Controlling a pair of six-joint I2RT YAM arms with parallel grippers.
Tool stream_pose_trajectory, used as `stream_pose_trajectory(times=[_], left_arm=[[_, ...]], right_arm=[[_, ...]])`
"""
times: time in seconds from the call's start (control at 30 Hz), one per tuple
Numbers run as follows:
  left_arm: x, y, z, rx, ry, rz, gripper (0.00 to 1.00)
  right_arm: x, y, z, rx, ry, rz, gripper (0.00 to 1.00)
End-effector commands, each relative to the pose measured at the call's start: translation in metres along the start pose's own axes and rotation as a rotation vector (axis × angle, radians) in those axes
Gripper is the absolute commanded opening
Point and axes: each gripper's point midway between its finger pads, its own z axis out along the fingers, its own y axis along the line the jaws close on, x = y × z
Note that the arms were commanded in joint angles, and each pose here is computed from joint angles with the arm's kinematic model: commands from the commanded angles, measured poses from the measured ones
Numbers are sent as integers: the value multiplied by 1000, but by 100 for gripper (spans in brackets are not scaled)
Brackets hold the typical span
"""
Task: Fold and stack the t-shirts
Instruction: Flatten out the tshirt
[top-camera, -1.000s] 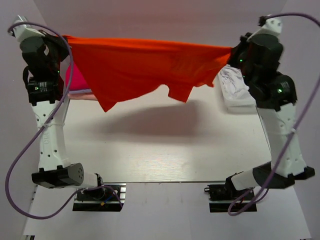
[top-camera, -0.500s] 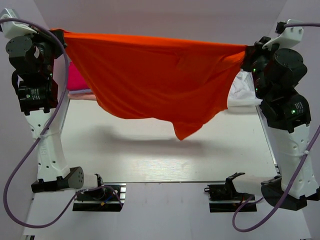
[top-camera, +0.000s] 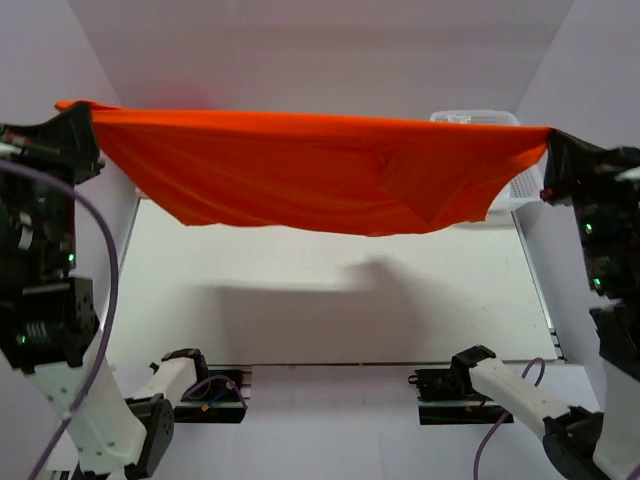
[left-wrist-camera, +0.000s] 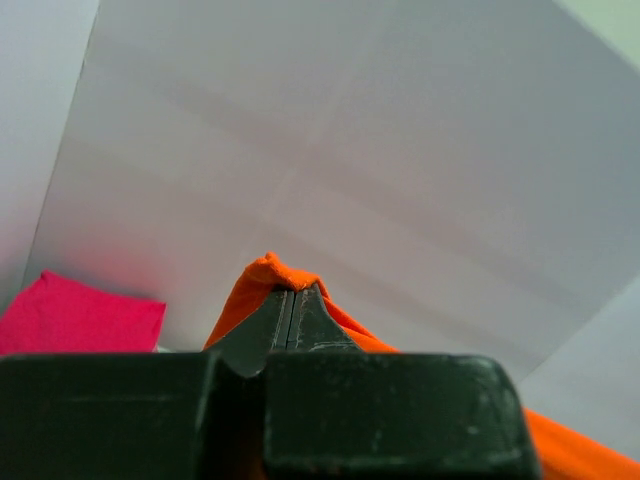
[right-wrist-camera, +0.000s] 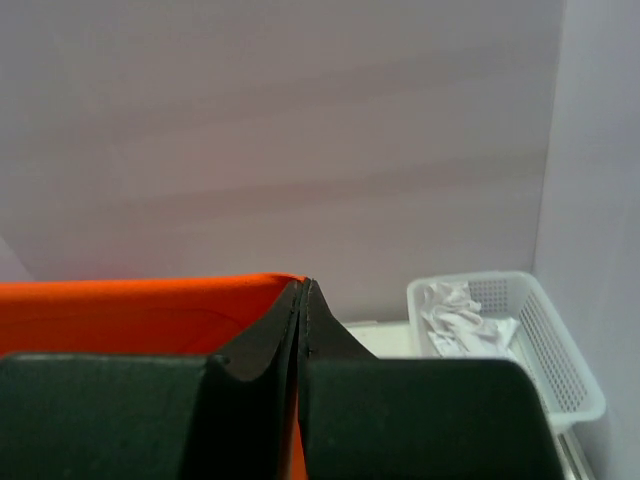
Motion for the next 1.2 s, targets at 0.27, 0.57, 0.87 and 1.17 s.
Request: stream_pose_trajectory(times=[0.27, 0.57, 0.87, 1.17], left_arm=[[-32, -23, -62, 73, -82, 44, 0], [1, -4, -47, 25, 22, 33, 0], [12, 8, -63, -31, 60, 24, 0], [5, 2, -74, -18, 55, 24, 0]], right_arm=[[-44, 7, -65, -160, -177, -25, 0], [-12, 2, -43, -106, -131, -18, 0], [8, -8, -56, -77, -82, 7, 0], [-5, -4, -64, -108, -88, -5, 0]])
